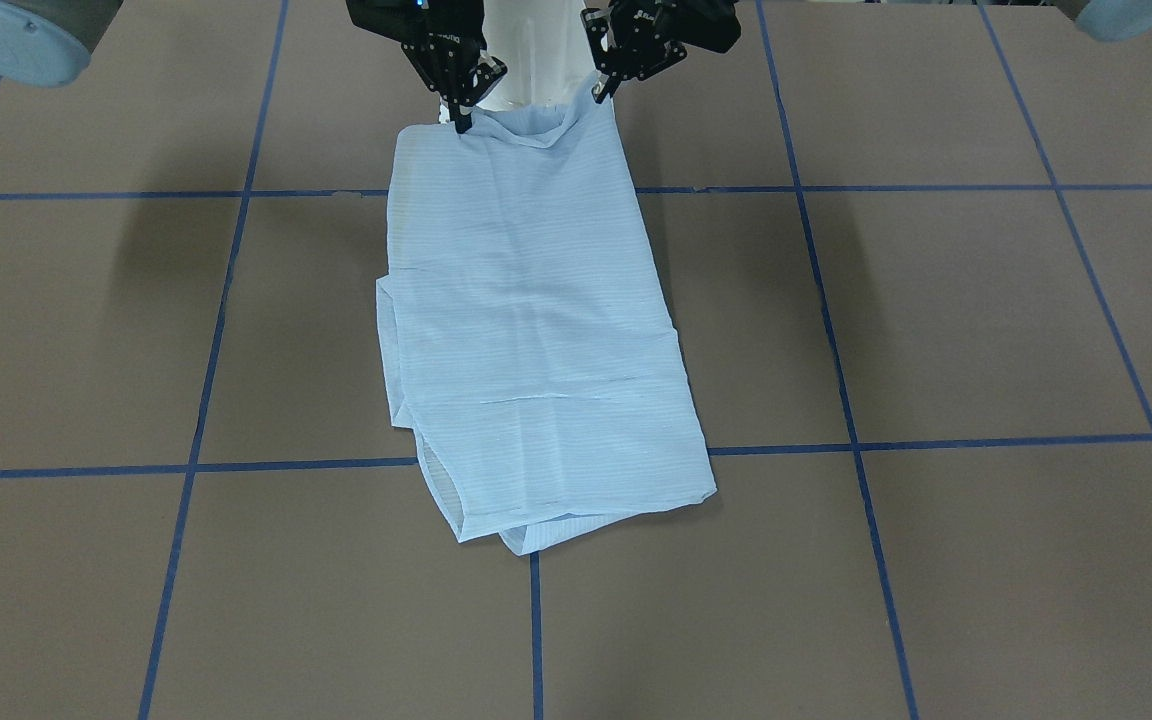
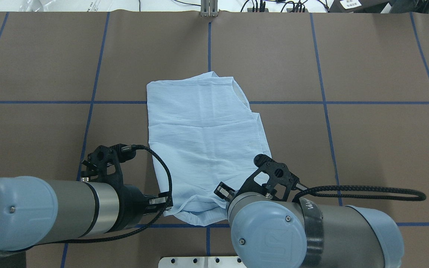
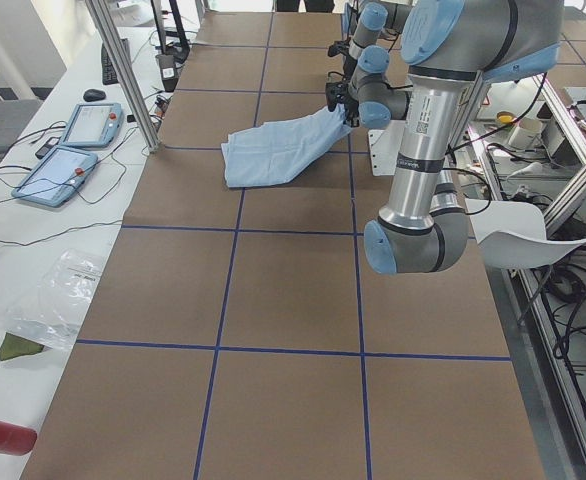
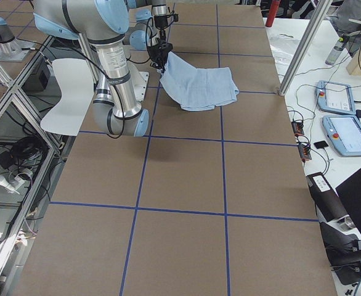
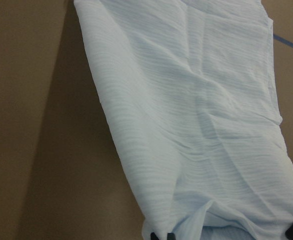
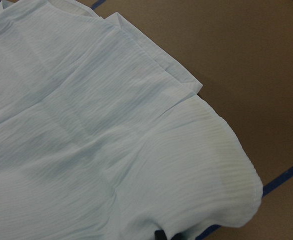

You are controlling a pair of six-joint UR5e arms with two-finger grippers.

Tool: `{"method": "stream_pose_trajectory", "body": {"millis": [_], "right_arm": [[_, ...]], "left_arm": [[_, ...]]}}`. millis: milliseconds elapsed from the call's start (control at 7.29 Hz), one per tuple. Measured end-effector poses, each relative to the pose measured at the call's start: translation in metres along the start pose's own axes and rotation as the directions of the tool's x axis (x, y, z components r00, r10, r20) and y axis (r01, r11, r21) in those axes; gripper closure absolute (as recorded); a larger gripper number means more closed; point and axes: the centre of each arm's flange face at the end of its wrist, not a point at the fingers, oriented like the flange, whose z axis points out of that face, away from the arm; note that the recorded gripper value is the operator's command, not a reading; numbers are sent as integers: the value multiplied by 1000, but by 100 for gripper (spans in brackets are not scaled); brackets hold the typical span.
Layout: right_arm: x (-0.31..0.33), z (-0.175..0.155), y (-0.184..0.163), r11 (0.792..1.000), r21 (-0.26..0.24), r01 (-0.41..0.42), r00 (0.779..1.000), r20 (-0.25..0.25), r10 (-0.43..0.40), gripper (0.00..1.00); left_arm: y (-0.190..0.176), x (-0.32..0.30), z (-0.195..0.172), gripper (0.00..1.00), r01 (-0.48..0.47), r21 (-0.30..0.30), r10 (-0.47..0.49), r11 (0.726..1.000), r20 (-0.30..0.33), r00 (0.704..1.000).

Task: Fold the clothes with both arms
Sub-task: 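Grasp the near edge of the shirt with both grippers, then lift the near edge with both grippers and fold it toward the far edge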

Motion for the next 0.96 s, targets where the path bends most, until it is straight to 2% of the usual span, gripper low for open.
{"method": "stream_pose_trajectory", "body": {"millis": [274, 686, 960], "right_arm": [[-22, 11, -23, 997, 54, 48, 999, 5, -48, 100], [-82, 61, -86, 983, 158, 88, 995, 24, -93, 100], [-123, 81, -118, 970, 207, 125, 991, 26, -133, 100]], "left_arm": [[-29, 3, 4, 100, -37, 50, 35, 998, 47, 998], [-134, -14, 30, 100, -115, 192, 79, 975, 186, 979], [-202, -18, 54, 100, -141, 254, 69, 957, 270, 960]]}}
